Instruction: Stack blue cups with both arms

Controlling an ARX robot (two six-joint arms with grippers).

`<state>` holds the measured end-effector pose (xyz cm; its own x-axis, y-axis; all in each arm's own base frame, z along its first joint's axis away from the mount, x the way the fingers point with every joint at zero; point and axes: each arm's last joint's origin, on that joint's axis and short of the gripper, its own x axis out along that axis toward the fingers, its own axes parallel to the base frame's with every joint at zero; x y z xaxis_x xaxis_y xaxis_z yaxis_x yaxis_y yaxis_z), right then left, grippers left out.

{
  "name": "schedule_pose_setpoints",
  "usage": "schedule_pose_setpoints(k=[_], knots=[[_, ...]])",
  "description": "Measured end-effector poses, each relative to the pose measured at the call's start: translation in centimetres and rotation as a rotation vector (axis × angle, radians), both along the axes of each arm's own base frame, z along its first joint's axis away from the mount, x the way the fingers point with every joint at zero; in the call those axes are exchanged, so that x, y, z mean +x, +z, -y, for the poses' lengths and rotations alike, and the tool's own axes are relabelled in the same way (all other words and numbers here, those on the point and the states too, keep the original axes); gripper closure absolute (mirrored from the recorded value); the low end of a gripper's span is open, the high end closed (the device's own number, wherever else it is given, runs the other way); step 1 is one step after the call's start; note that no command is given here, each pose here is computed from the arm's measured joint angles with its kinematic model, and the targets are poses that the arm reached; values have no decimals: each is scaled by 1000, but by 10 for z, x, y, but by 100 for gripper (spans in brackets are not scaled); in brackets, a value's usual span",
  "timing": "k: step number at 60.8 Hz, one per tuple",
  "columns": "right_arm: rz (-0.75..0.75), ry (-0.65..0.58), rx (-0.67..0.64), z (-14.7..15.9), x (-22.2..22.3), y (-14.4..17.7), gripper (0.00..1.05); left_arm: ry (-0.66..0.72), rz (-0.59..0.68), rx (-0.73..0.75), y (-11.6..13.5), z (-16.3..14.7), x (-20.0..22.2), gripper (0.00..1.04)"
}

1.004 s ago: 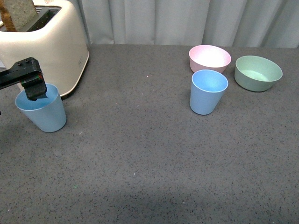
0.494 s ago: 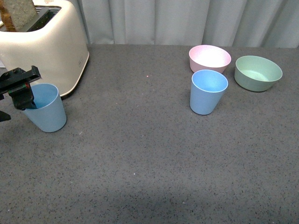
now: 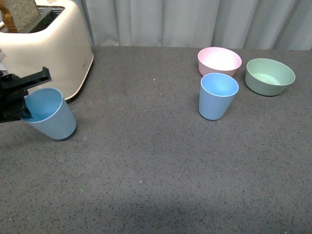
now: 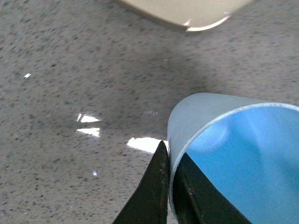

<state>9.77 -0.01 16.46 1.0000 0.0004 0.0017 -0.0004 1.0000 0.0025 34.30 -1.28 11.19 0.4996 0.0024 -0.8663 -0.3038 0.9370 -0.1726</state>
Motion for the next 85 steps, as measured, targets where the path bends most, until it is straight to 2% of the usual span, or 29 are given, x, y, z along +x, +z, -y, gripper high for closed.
schedule_pose_setpoints(k=[15,30,39,59,74,85], knots=[[0,0,0,0,0,0,10,-121,45,9,16,53,18,101],[0,0,0,0,0,0,10,-214,-22,21,3,111,30,101],[0,0,0,0,0,0,10,-227,-24,23,5,129,37,101],[0,0,0,0,0,0,10,-229,-39,23,2,136,41,101],[0,0,0,0,0,0,10,-219,-22,2,9,137,42,64],[0,0,0,0,0,0,10,-196,42,-4,29,135,42,33]])
